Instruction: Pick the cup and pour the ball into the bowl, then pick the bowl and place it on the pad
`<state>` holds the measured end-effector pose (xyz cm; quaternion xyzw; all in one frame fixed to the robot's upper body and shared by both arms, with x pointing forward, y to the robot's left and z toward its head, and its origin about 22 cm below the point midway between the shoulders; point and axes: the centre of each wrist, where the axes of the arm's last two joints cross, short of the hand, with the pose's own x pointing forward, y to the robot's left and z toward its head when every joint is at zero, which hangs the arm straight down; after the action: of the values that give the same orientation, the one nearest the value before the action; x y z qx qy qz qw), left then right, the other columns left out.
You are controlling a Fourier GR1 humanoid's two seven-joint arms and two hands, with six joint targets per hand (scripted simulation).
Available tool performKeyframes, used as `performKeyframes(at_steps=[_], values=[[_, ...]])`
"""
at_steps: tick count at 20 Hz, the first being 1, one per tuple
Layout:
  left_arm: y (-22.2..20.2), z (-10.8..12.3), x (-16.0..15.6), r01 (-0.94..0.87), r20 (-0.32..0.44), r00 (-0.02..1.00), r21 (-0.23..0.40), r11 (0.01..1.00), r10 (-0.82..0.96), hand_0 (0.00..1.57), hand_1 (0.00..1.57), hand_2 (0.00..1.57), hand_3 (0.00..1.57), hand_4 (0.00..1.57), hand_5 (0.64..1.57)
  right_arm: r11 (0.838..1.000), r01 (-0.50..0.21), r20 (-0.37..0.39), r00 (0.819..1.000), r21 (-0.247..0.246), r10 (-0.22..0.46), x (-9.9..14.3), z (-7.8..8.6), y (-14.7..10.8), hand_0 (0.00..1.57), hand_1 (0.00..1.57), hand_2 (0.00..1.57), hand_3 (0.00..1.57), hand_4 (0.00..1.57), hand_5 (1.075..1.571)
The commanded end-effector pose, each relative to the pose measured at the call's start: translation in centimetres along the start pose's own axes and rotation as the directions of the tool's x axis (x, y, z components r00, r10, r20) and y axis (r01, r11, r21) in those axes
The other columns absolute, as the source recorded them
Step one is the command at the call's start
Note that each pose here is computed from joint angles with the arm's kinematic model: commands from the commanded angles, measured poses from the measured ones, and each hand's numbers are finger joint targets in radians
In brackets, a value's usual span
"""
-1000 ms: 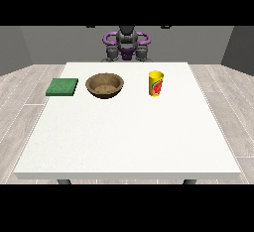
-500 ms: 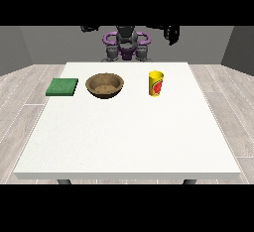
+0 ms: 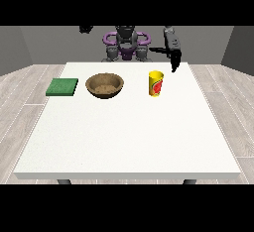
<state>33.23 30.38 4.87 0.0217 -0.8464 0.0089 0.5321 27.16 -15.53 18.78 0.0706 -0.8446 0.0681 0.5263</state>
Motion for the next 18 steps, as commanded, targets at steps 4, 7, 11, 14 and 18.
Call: performKeyframes(at_steps=[4,7,11,14,18], values=[[-0.3,4.0,-5.5,-0.003,-0.064,0.998,-0.021,1.000,0.001,0.00,0.00,0.00,0.00,0.00,1.425,0.999,-0.002,-0.037,0.999,-0.046,0.000,-0.2,1.1,-2.2,0.00,0.00,0.00,0.00,0.00,1.568],[-0.1,3.0,-6.7,-0.004,-0.070,0.998,0.024,1.000,0.006,0.00,0.00,0.00,0.00,0.00,1.444,1.000,0.002,0.007,1.000,0.004,-0.002,0.7,1.5,-2.0,0.00,0.00,0.00,0.00,0.00,1.568],[1.5,2.6,-7.2,-0.018,-0.021,1.000,0.077,0.997,0.020,0.00,0.00,0.00,0.00,0.00,1.425,0.999,0.009,0.018,1.000,0.035,-0.010,2.3,1.9,-4.5,0.00,0.00,0.00,0.00,0.00,1.567],[3.1,0.9,-6.6,-0.005,-0.004,1.000,0.079,0.997,0.005,0.00,0.00,0.00,0.00,0.00,1.418,1.000,0.000,0.049,0.999,0.009,0.000,2.1,2.5,-4.5,0.00,0.00,0.00,0.00,0.00,1.568],[3.5,3.5,-8.6,0.027,-0.028,0.999,0.145,0.989,-0.024,0.00,0.00,0.00,0.00,0.00,1.429,0.997,0.014,0.076,0.997,0.070,-0.020,3.6,4.2,-5.2,0.00,0.00,0.00,0.00,0.00,1.567]])
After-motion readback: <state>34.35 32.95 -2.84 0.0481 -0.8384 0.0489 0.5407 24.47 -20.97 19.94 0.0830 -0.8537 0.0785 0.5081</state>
